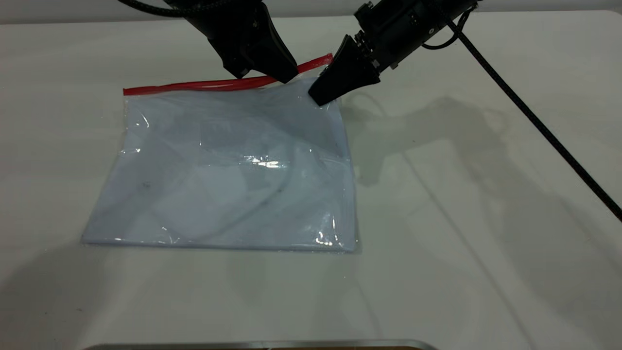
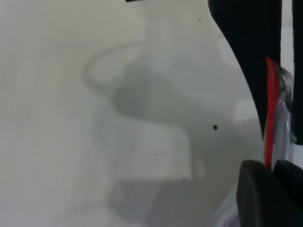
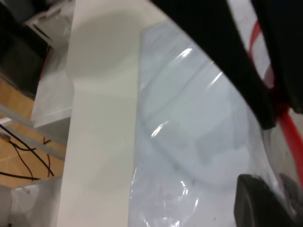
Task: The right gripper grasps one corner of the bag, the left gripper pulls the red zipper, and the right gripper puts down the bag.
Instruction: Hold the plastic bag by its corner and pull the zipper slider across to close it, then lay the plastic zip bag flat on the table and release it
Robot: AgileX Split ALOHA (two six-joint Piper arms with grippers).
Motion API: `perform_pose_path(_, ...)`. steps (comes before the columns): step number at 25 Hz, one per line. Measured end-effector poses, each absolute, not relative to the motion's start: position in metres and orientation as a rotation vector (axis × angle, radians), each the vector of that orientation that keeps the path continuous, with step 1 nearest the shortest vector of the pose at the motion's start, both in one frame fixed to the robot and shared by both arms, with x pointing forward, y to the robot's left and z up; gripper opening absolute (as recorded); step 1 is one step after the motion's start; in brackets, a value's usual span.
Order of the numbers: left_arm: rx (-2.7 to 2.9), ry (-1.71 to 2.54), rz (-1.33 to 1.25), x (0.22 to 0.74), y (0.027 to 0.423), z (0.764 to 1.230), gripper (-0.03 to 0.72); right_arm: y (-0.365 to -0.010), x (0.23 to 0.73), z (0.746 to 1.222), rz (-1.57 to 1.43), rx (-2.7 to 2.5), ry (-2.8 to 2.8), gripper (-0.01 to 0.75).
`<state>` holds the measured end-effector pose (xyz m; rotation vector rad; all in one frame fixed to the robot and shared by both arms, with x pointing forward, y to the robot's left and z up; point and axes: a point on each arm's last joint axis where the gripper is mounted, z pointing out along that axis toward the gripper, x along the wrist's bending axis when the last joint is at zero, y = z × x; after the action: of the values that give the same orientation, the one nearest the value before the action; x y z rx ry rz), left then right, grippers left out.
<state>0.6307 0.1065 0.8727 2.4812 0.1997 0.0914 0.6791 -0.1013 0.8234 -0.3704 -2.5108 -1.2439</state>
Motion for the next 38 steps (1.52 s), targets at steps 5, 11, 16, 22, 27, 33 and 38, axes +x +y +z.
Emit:
perform_pose_path(5, 2.452, 0.366, 0.068, 0.637, 0.113, 0.875, 0.053, -0.12, 0.696, 0.832, -1.222, -0.533, -2.493, 0.033)
perform_pose_path(11, 2.53, 0.488, 0.077, 0.646, 0.146, 0.87, 0.053, -0.165, 0.719, 0.833, -1.203, -0.82, -2.509, 0.033)
perform_pose_path(16, 2.592, 0.546, 0.078, 0.65, 0.168, 0.867, 0.053, -0.2, 0.736, 0.828, -1.192, -1.086, -2.552, 0.034)
perform_pose_path(22, 2.644, 0.558, 0.094, 0.652, 0.181, 0.865, 0.053, -0.209, 0.745, 0.823, -1.131, -1.286, -2.594, 0.037)
perform_pose_path(27, 2.647, 0.558, 0.135, 0.655, 0.182, 0.865, 0.053, -0.213, 0.747, 0.821, -1.101, -1.325, -2.631, 0.077)
perform_pose_path(33, 2.625, 0.64, 0.187, 0.659, 0.184, 0.866, 0.103, -0.219, 0.75, 0.821, -1.07, -1.345, -2.685, 0.321)
perform_pose_path(38, 2.579, 0.692, 0.249, 0.66, 0.185, 0.892, 0.188, -0.227, 0.754, 0.854, -1.083, -1.345, -2.764, 0.591)
